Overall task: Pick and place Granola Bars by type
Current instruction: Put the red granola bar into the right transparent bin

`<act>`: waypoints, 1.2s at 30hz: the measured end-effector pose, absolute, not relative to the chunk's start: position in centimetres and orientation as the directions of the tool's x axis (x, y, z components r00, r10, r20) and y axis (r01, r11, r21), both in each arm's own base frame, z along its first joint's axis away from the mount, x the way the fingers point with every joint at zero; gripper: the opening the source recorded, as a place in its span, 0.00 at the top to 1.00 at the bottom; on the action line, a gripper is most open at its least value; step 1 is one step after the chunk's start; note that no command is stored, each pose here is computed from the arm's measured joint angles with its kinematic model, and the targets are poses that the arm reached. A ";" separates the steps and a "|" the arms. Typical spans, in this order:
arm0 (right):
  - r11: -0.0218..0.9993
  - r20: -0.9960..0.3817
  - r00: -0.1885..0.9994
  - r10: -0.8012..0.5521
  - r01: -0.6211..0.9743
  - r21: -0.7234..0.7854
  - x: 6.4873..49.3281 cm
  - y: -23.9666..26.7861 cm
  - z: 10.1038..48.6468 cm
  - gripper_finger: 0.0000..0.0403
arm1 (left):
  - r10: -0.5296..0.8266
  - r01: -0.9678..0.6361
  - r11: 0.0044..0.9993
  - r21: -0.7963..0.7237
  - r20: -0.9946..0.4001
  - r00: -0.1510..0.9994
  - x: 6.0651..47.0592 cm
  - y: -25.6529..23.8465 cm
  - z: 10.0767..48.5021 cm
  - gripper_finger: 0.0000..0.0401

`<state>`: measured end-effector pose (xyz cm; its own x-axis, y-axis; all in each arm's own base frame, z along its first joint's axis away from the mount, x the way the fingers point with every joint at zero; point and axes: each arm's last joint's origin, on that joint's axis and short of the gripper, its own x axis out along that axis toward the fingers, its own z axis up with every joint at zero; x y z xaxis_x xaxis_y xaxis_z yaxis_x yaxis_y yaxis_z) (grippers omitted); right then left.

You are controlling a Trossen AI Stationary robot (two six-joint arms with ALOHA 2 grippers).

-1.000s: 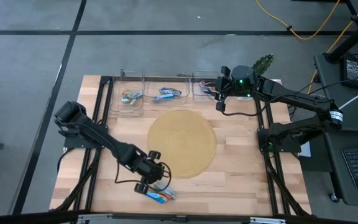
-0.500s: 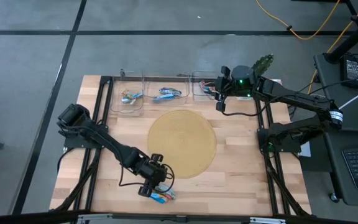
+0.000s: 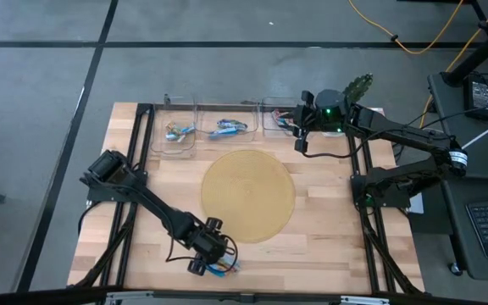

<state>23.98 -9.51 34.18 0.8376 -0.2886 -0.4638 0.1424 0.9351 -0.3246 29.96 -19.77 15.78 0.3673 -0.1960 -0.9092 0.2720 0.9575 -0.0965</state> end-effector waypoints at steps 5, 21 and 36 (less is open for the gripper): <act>0.935 -0.464 0.838 -0.288 0.141 -0.327 24.0 -9.5 34.2 0.67 | -0.187 0.235 0.966 -0.108 -0.920 0.345 30.3 -20.0 14.3 0.46; 0.935 -0.465 0.837 -0.289 0.143 -0.324 24.0 -9.5 34.2 0.67 | -0.190 0.138 0.979 -0.151 -0.918 0.348 30.5 -19.9 14.5 0.94; 0.936 -0.466 0.836 -0.288 0.143 -0.323 24.0 -9.5 34.1 0.68 | 0.080 -0.067 0.996 0.054 -0.874 0.479 26.9 -13.5 25.1 0.99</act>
<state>23.96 -9.52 34.14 0.8365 -0.2885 -0.4660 0.1426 0.9355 -0.3231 26.90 -13.48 25.06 0.4795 0.0797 -0.8739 -0.0670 0.9963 0.0541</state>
